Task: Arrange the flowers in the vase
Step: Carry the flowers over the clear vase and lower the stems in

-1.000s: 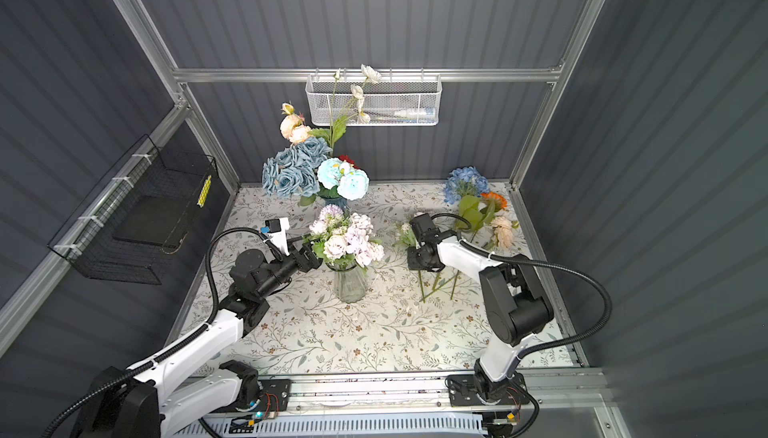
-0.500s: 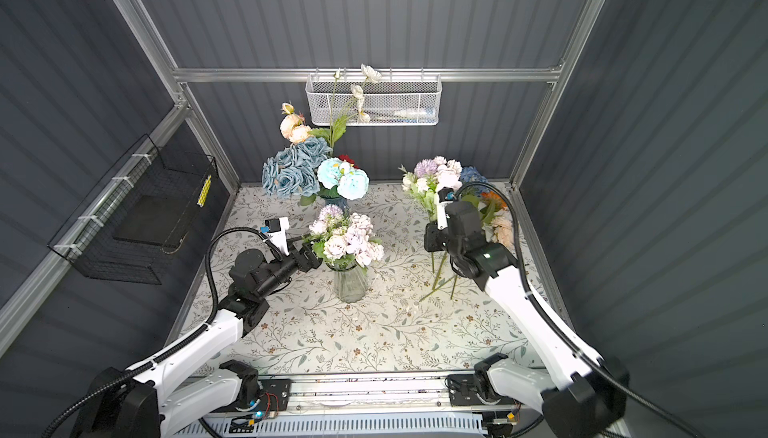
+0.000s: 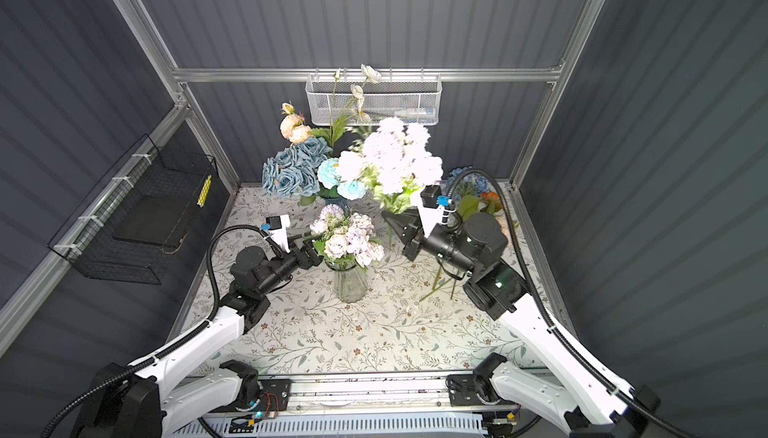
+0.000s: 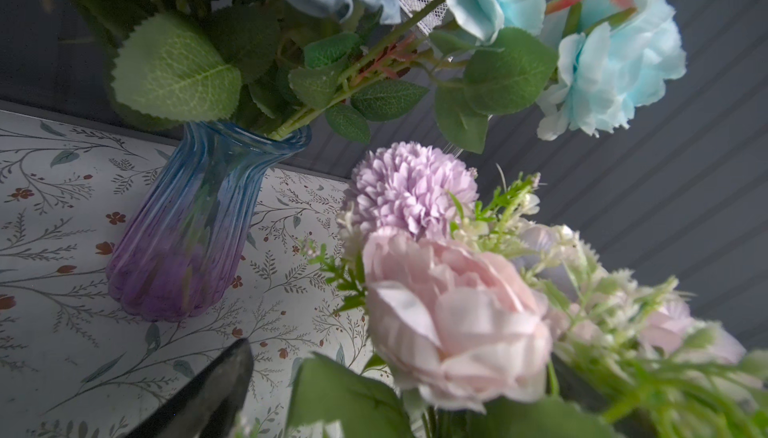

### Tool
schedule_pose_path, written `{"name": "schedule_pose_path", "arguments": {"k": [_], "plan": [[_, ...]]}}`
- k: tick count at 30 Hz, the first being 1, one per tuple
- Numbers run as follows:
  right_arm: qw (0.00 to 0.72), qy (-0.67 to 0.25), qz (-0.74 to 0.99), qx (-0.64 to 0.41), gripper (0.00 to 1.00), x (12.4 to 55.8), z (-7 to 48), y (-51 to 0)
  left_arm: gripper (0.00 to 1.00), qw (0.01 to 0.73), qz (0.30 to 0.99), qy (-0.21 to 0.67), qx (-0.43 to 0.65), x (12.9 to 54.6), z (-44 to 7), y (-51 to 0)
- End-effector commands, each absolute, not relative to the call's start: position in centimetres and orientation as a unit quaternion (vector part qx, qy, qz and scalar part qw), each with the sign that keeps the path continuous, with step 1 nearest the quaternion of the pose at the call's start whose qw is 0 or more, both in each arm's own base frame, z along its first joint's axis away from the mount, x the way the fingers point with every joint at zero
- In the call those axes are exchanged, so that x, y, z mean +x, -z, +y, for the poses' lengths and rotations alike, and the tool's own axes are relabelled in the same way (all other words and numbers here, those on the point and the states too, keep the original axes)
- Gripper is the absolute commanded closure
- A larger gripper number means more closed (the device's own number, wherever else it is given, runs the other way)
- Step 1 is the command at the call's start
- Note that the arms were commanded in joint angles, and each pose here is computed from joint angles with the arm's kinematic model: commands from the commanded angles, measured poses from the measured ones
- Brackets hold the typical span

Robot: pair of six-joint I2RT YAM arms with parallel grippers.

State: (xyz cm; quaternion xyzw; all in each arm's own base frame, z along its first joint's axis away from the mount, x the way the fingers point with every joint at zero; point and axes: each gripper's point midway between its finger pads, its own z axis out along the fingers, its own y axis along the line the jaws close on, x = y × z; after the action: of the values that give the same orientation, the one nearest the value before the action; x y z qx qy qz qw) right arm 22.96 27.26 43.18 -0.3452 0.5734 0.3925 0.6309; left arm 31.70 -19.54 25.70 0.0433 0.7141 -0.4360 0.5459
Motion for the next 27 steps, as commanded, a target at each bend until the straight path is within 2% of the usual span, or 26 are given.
{"name": "schedule_pose_path", "arguments": {"k": [1,6,13,21,27], "plan": [[0.646,-0.406,0.49,-0.422,1.0,20.4,30.6,-44.2,0.01,0.553,0.698,0.451,0.056,31.7,-20.2,-27.9],[0.613,-0.422,0.459,-0.485,1.0,18.2,35.7,-42.1,0.01,0.55,0.699,0.453,0.059,32.0,-20.5,-28.0],[0.579,-0.457,0.43,-0.521,1.0,15.6,39.2,-40.6,0.01,0.549,0.7,0.453,0.061,32.3,-20.8,-28.0],[0.598,-0.396,0.432,-0.546,1.0,17.7,41.1,-36.3,0.01,0.549,0.696,0.458,0.06,32.6,-21.0,-28.0],[0.627,-0.351,0.423,-0.551,1.0,18.8,41.1,-36.7,0.01,0.551,0.695,0.458,0.062,32.6,-21.1,-28.2]]}}
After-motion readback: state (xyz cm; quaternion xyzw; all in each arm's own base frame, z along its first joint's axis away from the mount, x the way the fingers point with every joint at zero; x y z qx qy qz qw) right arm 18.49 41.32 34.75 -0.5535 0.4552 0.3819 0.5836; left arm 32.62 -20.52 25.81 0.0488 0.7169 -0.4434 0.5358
